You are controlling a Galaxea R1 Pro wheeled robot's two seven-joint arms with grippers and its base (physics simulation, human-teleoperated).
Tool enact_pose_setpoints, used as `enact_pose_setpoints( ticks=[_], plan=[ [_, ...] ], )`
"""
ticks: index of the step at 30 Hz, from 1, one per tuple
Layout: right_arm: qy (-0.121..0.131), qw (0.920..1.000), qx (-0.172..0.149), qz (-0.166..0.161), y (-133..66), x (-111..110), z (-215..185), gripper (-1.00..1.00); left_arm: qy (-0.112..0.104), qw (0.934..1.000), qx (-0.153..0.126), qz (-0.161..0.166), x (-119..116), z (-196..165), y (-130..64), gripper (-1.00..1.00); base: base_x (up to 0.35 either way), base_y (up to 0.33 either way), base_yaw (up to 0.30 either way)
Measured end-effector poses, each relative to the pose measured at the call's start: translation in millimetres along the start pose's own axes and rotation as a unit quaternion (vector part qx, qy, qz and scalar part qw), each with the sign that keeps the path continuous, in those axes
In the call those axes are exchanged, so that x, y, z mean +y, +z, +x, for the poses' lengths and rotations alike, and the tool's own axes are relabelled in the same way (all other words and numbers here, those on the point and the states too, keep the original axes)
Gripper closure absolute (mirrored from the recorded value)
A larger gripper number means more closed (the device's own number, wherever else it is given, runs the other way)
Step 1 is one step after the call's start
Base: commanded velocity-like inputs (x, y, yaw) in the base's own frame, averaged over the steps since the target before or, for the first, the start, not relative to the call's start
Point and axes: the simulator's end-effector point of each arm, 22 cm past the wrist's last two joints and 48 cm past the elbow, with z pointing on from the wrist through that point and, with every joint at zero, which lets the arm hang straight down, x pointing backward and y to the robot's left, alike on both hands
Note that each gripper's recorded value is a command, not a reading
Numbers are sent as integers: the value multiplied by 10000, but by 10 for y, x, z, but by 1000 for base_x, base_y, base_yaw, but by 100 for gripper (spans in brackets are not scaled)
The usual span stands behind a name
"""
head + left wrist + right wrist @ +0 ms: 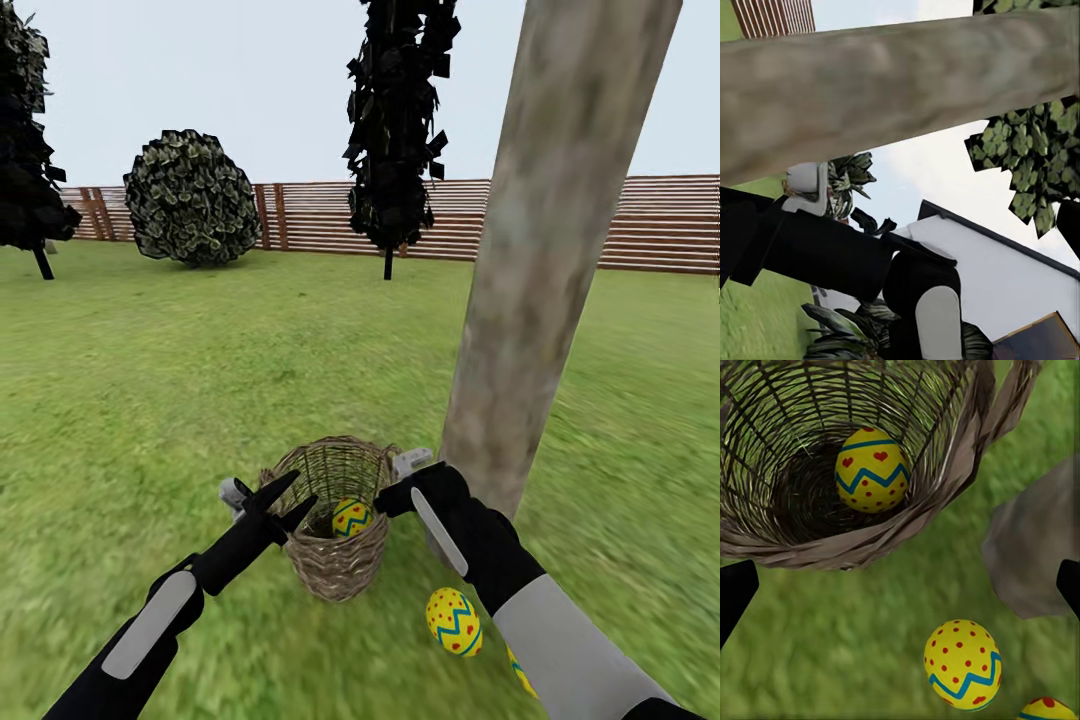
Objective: Take the three Easter eggs out of the wicker basket on the lawn in the garden, then place them on the lawn next to a single tree (choose any tree) so that all three eggs are next to the same tree and none are left in the basket.
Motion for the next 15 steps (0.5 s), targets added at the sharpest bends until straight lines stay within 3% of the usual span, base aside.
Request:
enact_pose_setpoints(
  ticks=[15],
  plan=[
    [-33,9998,-204,18,-232,62,-181,-100,186,9997,48,177,-276,8,33,-100,0,0,0]
  ],
)
